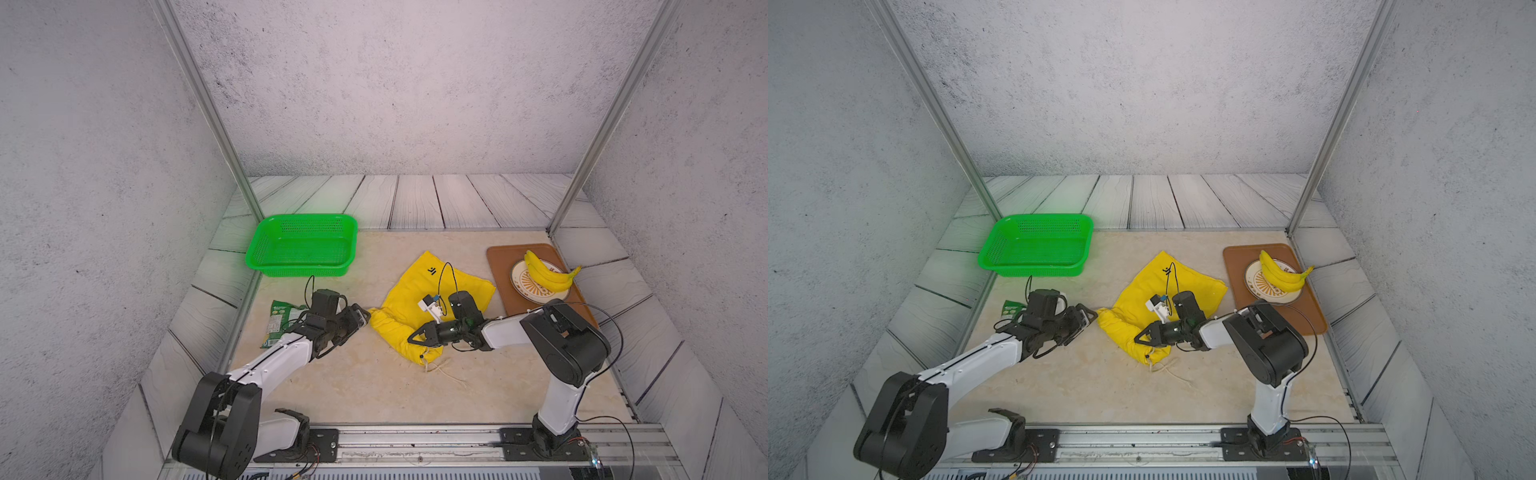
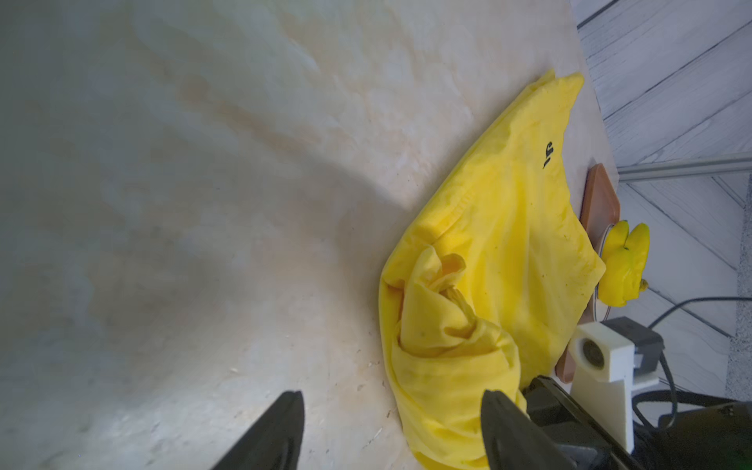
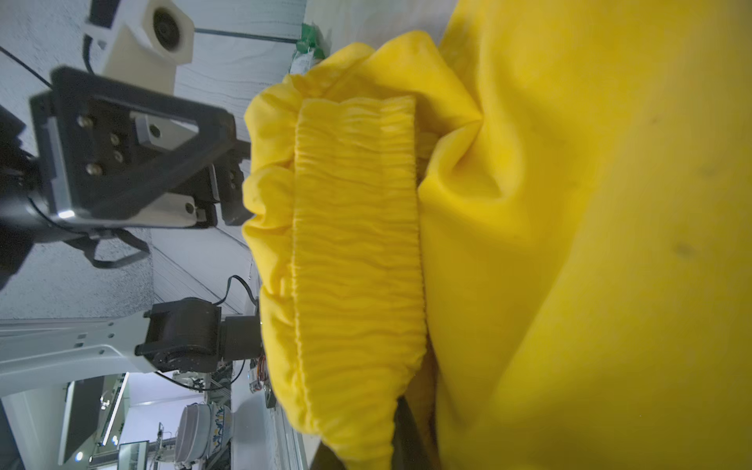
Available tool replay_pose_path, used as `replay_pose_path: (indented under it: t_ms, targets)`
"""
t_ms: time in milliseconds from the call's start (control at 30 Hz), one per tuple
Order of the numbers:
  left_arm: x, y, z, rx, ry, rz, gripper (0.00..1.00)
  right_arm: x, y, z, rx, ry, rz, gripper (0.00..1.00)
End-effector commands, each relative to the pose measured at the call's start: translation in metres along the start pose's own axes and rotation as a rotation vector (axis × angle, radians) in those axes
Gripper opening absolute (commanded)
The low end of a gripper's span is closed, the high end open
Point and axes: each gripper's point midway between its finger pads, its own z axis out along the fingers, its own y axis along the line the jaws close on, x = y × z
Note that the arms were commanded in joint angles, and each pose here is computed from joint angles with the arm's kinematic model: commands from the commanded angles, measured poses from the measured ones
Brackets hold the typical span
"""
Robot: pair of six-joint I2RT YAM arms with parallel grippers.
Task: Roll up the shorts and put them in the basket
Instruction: Roll the shorts at the center of the board.
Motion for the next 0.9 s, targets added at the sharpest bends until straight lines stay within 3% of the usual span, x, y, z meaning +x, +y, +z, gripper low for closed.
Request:
replay_pose_path:
  t_ms: [0, 200, 633, 733, 867]
  targets:
    - [0.002, -0.026, 0.009, 0.113, -0.022, 0.087, 0.75, 0.008, -0.034, -0.001, 0.06, -0.032, 0.139, 0.0]
    - [0.005, -0.042, 0.023, 0.197, -0.063, 0.153, 0.77, 0.008, -0.049, -0.01, 0.09, -0.072, 0.177, 0.0]
    - [0.006, -0.013, 0.089, 0.083, 0.013, 0.101, 0.76, 0.012, -0.063, -0.018, 0.136, -0.065, 0.205, 0.01]
    - [0.008, -0.005, 0.101, 0.045, 0.037, 0.091, 0.68, 0.017, -0.065, -0.022, 0.169, -0.053, 0.194, 0.09]
    - [0.013, 0.008, 0.115, 0.004, 0.078, 0.056, 0.41, 0.026, -0.067, -0.029, 0.224, -0.028, 0.171, 0.2]
